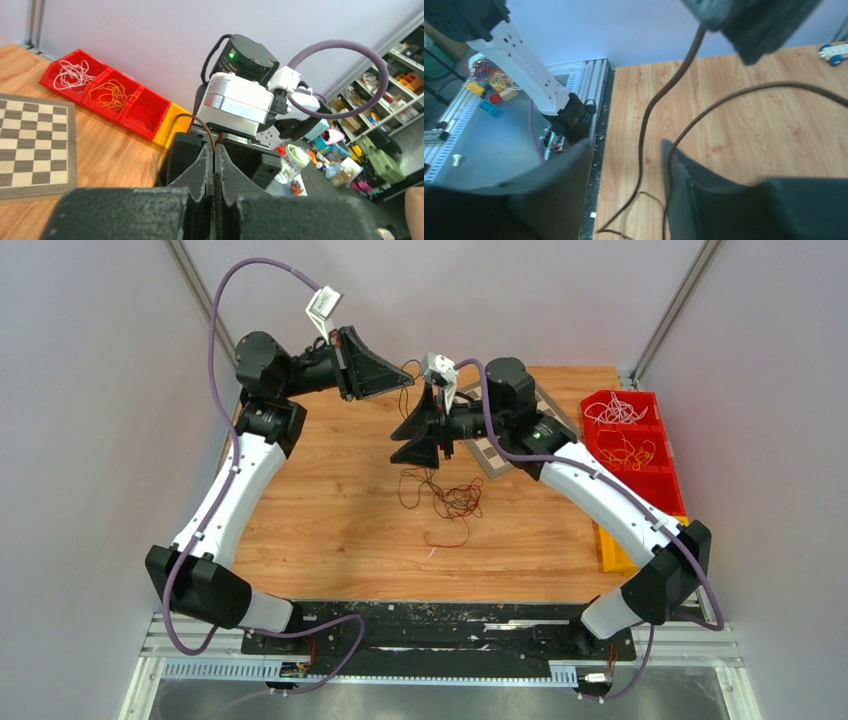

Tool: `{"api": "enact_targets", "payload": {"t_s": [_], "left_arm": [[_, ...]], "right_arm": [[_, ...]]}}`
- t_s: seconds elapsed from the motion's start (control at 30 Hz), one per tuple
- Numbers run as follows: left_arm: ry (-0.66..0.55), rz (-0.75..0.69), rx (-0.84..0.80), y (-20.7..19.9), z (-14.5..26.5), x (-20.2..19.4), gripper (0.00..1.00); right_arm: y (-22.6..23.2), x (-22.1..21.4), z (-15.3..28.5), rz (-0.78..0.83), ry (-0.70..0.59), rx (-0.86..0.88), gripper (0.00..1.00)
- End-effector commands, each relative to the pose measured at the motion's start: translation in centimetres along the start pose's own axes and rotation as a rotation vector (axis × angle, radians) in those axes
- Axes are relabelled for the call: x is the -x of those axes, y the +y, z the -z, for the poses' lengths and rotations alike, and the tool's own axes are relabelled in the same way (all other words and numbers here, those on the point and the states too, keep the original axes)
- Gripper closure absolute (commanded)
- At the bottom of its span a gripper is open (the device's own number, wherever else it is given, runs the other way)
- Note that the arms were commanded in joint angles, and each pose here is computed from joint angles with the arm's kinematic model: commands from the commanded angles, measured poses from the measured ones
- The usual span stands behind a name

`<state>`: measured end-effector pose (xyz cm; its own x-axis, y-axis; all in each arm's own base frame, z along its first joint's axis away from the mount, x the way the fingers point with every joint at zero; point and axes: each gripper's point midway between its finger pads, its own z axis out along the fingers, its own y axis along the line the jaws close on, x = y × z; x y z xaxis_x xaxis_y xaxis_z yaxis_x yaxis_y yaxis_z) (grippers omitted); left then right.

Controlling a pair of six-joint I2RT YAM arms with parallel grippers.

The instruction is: Untangle the cables

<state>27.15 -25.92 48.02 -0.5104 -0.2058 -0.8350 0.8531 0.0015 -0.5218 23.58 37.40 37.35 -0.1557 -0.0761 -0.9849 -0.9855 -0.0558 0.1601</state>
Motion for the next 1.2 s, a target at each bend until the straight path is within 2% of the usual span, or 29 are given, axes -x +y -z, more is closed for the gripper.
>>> {"api": "enact_targets", "payload": {"t_s": [0.0,0.1,0.23,0.27,0.37,0.5,0.57,0.6,0.63,0.67,0.7,0.73,0.77,0.8,0.83,0.87,0.9,0.93,1.03,1.1,1.17], "left_arm": [[-0.091,-0.011,0.052,0.8,0.0,1.9,1.0],[-0.132,0.029,0.114,2.4,0.8,2.4,1.0],[-0.202,0.083,0.219,5.7,3.3,3.3,1.0],[-0.2,0.101,0.232,6.4,3.6,2.9,1.0],[-0.159,0.151,0.227,7.0,3.2,0.7,1.0],[-0.004,0.222,0.186,6.8,1.2,-5.6,1.0],[0.109,0.156,0.155,6.2,-0.1,-9.1,1.0],[0.198,0.215,0.142,5.7,-0.9,-11.8,1.0],[0.253,0.152,0.107,5.0,-1.8,-13.0,1.0],[0.315,0.206,0.116,5.3,-1.9,-14.8,1.0],[0.348,0.141,0.075,4.4,-2.8,-15.3,1.0],[0.39,0.167,0.083,4.6,-2.8,-16.4,1.0],[0.403,0.089,0.06,4.1,-3.4,-16.2,0.91],[0.427,0.095,0.066,4.1,-3.4,-16.8,0.84],[0.428,0.055,0.058,4.0,-3.6,-16.5,0.63],[0.429,0.045,0.064,4.0,-3.6,-16.5,0.52],[0.424,0.017,0.078,4.4,-3.5,-16.2,0.37],[0.425,0.005,0.085,4.3,-3.3,-16.2,0.32],[0.428,-0.025,0.109,4.9,-2.7,-16.4,0.07],[0.428,-0.021,0.119,5.1,-2.2,-16.6,0.01],[0.429,-0.015,0.124,5.2,-1.8,-16.9,0.0]], "right_arm": [[-0.8,3.2,0.9,0.074,-0.071,-0.098,0.59],[-1.0,2.4,2.6,0.048,-0.058,-0.138,0.8],[-0.5,1.4,5.2,0.028,-0.036,-0.198,0.96],[-0.4,1.4,5.7,0.037,-0.038,-0.218,1.0],[0.2,3.4,6.9,0.079,-0.069,-0.273,1.0],[-0.3,6.7,9.6,0.135,-0.127,-0.373,1.0],[-1.0,7.6,11.5,0.094,-0.156,-0.426,1.0],[-1.9,7.9,13.1,0.075,-0.169,-0.469,1.0],[-2.4,7.8,14.4,0.052,-0.172,-0.496,1.0],[-2.7,7.5,15.5,0.028,-0.166,-0.522,1.0],[-3.2,7.0,17.0,0.001,-0.156,-0.552,1.0],[-3.4,6.2,18.5,-0.019,-0.137,-0.576,1.0],[-3.3,5.0,19.7,-0.027,-0.102,-0.587,1.0],[-3.2,3.6,21.1,-0.02,-0.051,-0.615,1.0],[-3.0,1.8,22.4,-0.017,0.007,-0.642,1.0],[-2.5,0.1,23.5,-0.006,0.065,-0.65,1.0],[-2.2,-1.8,25.1,-0.008,0.129,-0.681,1.0],[-1.2,-4.0,26.3,-0.035,0.205,-0.701,1.0],[-0.3,-7.9,30.1,-0.014,0.397,-0.76,1.0],[0.4,-9.7,32.1,-0.028,0.492,-0.756,1.0],[0.6,-11.3,34.2,-0.083,0.564,-0.789,1.0]]}}
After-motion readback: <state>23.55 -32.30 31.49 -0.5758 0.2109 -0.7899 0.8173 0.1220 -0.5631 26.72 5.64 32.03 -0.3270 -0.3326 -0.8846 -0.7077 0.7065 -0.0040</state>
